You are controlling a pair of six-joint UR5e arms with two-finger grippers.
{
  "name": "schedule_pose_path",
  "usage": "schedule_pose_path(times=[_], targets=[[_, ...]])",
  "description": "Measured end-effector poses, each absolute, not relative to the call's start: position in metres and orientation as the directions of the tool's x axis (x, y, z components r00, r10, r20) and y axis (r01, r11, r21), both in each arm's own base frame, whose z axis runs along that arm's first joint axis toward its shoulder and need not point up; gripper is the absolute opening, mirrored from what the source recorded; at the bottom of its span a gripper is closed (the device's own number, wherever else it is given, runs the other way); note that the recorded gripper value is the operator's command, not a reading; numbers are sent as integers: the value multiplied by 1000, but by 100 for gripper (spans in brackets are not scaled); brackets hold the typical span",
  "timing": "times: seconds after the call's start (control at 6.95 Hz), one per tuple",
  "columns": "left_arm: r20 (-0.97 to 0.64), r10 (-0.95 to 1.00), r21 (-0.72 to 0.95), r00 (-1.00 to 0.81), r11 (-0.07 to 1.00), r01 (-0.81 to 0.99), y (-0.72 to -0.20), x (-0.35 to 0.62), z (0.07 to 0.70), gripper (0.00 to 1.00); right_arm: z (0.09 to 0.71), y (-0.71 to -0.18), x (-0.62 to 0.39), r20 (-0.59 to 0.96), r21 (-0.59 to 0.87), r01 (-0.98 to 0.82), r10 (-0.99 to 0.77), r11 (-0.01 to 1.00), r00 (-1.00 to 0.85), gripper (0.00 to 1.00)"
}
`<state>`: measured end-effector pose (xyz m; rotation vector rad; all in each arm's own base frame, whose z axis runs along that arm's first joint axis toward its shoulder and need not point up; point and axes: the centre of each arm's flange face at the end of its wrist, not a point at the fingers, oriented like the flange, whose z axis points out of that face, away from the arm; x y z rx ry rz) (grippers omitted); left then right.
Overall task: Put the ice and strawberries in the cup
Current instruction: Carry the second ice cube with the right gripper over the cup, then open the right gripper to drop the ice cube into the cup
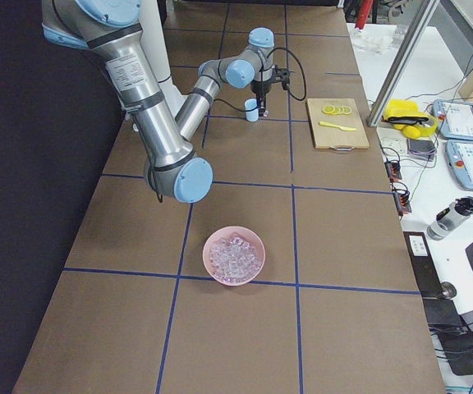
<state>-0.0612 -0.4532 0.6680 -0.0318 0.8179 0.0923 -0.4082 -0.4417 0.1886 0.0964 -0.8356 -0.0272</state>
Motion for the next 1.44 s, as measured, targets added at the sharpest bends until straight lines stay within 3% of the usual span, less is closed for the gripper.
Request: schedule_pose_path(times=[0.72,1.01,1.15,1.29,1.44], targets=[[-730,62,-2,681,996,-94,-452,-61,672,100,108,-399,-573,701,34,-123,64,992,711,0],[-730,61,-4,681,996,-94,-451,-61,673,100,117,-391,-583,686,35,-120,64,992,725,10],[-730,61,-4,681,996,-94,-451,-61,673,100,123,-390,-584,681,33,-119,65,992,730,44],[-730,63,-4,681,995,-96,-451,-61,673,100,126,-390,-584,678,32,-118,65,993,732,90],[-730,64,-4,681,995,-97,-451,-60,673,100,128,-389,-584,677,33,-117,64,993,734,97]])
